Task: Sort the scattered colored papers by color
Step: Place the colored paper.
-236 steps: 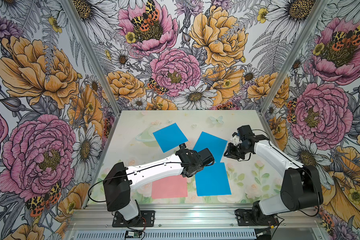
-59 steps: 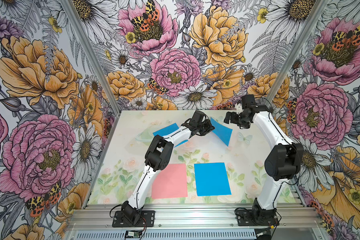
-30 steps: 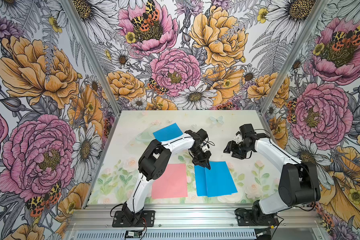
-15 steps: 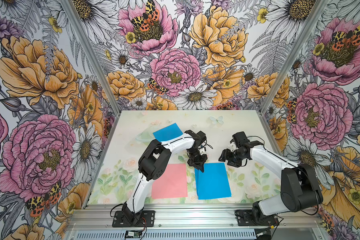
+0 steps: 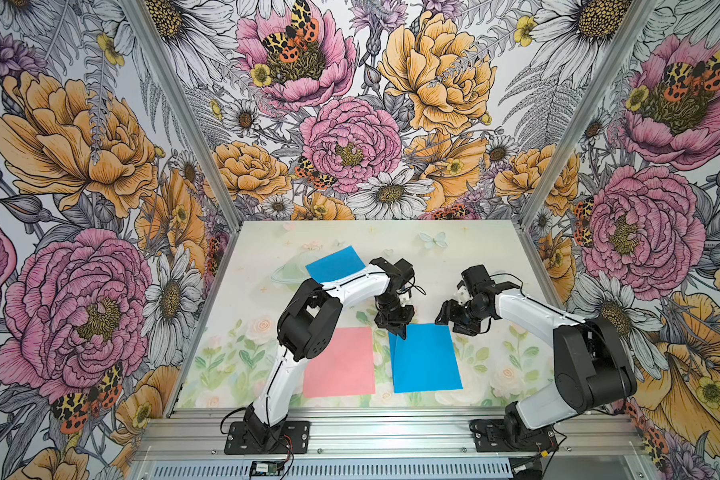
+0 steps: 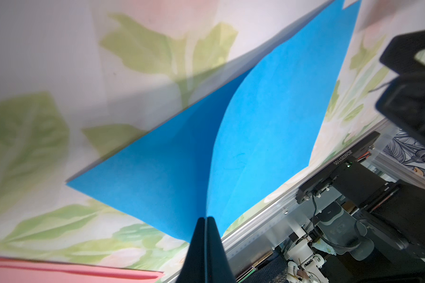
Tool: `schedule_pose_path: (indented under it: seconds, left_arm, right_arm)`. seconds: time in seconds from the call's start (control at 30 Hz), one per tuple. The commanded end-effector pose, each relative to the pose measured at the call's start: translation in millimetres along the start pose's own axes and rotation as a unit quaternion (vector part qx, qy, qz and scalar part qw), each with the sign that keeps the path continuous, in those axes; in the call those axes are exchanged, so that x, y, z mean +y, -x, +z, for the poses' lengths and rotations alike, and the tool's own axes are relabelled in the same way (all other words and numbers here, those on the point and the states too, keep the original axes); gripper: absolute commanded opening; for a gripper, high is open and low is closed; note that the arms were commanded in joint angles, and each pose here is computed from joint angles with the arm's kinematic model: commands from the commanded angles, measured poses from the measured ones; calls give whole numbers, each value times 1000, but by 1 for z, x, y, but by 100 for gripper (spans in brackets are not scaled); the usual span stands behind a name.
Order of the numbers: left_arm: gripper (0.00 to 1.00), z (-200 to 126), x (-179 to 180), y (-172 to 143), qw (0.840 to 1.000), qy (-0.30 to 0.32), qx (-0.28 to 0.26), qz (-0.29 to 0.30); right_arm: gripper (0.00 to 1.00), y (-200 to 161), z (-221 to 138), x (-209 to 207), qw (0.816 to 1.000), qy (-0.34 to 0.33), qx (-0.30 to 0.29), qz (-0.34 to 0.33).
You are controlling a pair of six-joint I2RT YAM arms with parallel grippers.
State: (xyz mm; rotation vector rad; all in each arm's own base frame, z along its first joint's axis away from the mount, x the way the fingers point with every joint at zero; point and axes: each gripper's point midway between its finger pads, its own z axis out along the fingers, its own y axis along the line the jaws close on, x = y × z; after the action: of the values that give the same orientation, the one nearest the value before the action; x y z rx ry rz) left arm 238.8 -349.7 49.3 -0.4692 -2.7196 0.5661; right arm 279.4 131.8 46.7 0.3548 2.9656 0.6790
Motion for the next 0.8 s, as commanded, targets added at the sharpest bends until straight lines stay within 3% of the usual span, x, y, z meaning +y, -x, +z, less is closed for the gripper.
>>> schedule_pose_path:
  seconds: [0.0,0.77]
  left_arm:
    - [0,5,-7,8,1000,-1,-3,8]
    - [0,10,-1,-13,999,8,47,15]
  right_arm:
    - [66,16,2,18,999,27,-16,-22]
    - [65,33,14,32,998,41,-21,-31]
